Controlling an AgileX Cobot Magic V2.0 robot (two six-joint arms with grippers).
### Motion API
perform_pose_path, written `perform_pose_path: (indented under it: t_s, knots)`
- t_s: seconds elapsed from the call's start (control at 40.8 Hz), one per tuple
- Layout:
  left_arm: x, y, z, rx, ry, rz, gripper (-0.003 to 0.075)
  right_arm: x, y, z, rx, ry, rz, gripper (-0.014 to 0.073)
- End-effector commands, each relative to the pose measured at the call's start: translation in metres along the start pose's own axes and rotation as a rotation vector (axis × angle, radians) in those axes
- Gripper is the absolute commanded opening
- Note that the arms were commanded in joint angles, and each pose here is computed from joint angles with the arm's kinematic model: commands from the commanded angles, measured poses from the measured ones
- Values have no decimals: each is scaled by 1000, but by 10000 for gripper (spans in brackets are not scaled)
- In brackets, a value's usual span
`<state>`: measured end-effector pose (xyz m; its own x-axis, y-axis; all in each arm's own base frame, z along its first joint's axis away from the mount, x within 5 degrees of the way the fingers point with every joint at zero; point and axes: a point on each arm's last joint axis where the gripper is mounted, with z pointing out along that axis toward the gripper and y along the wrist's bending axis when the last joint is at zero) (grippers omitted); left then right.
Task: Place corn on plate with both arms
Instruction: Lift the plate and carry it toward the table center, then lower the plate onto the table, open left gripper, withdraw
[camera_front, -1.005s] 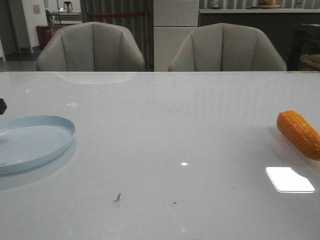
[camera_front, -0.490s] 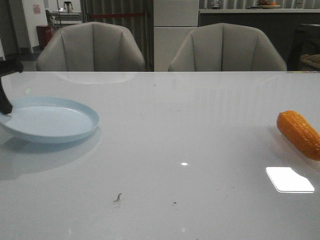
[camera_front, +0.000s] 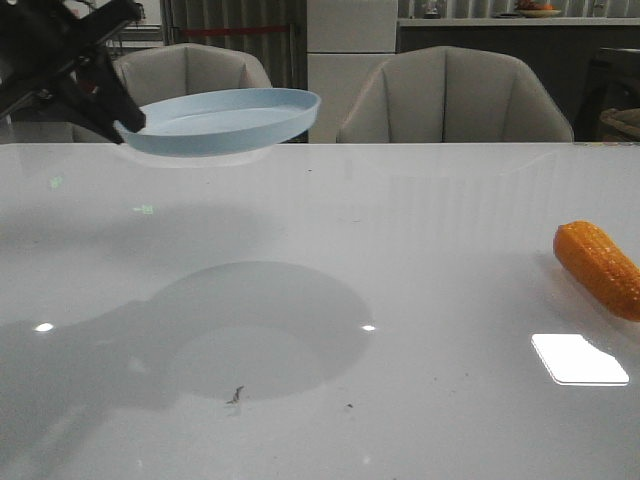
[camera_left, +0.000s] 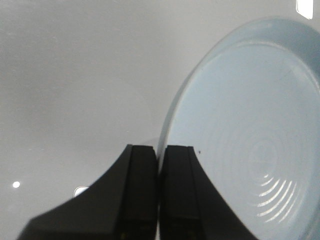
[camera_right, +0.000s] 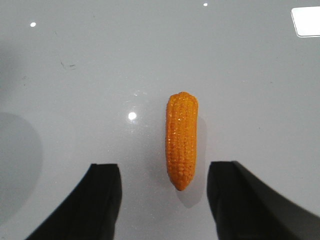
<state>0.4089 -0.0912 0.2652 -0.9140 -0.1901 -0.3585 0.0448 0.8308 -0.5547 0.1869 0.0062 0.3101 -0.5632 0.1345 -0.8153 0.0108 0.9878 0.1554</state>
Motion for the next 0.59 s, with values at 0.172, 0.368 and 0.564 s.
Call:
perform_pose_path:
  t_s: [0.172, 0.368, 0.564]
  knots:
    - [17, -65, 19, 105, -17, 92, 94, -17, 1, -7, -2, -115, -2, 493]
    - [44, -69, 66, 83, 150, 130, 94, -17, 1, -7, -2, -115, -2, 493]
    - [60, -67, 88, -29, 214, 323, 143, -17, 1, -7, -2, -115, -2, 493]
